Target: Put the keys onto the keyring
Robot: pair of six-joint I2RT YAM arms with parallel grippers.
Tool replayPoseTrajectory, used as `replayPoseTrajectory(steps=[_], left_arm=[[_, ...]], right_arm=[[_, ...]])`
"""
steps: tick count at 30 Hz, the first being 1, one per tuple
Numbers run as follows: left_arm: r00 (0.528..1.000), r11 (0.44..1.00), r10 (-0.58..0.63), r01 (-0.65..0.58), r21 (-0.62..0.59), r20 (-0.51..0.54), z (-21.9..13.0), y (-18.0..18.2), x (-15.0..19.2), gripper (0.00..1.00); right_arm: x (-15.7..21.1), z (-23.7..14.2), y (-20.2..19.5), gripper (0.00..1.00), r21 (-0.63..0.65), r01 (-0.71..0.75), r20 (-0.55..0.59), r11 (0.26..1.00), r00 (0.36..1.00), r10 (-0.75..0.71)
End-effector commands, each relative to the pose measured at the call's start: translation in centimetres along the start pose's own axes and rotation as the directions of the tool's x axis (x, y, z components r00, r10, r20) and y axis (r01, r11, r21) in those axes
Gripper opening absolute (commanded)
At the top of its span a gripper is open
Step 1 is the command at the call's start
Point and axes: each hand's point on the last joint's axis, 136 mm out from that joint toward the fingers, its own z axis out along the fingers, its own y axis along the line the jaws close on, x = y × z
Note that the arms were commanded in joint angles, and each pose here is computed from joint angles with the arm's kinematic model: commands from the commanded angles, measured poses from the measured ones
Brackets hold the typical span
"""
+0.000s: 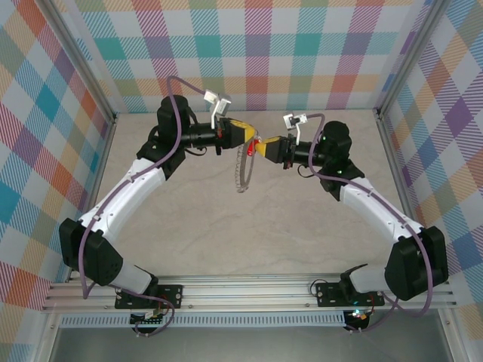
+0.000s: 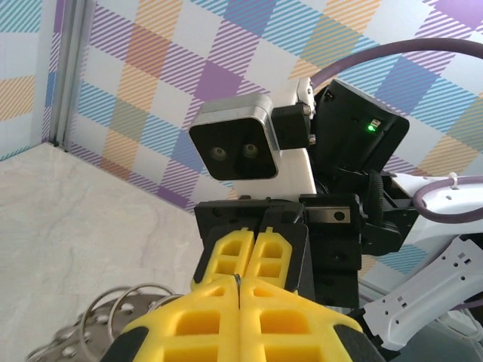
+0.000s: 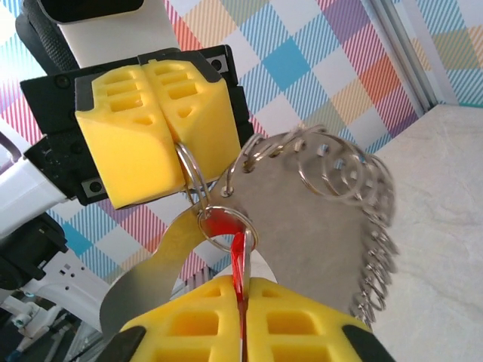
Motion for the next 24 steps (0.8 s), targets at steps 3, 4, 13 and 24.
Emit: replayPoseTrajectory(steps=[3,4,13,24], left_arm=[[0.988,0.996,0.087,-0.088,0.005,0.126,-1.1,-2.7,-3.2,0.00],[0.988,0.996,0.084,-0.085,0.006,0.132,-1.1,-2.7,-3.2,0.00],[0.982,0.998,0.059,-0.061,0.009,0.178,-1.1,-2.4,-3.1,0.00],[0.982,0.999,0.045,-0.046,0.003,0.183,-0.8,-2.1,-2.5,0.00]], right_arm=[[0.1,-0.1,1.2,0.00,-0.017,0.026,0.019,1.000,0.999,-0.026],[0.1,0.0,1.3,0.00,-0.018,0.027,0.021,0.999,0.999,-0.027],[0.6,1.6,1.8,0.00,-0.039,0.020,0.007,0.999,1.000,-0.020],[1.0,2.0,1.3,0.03,0.004,0.009,0.005,1.000,1.000,-0.009]])
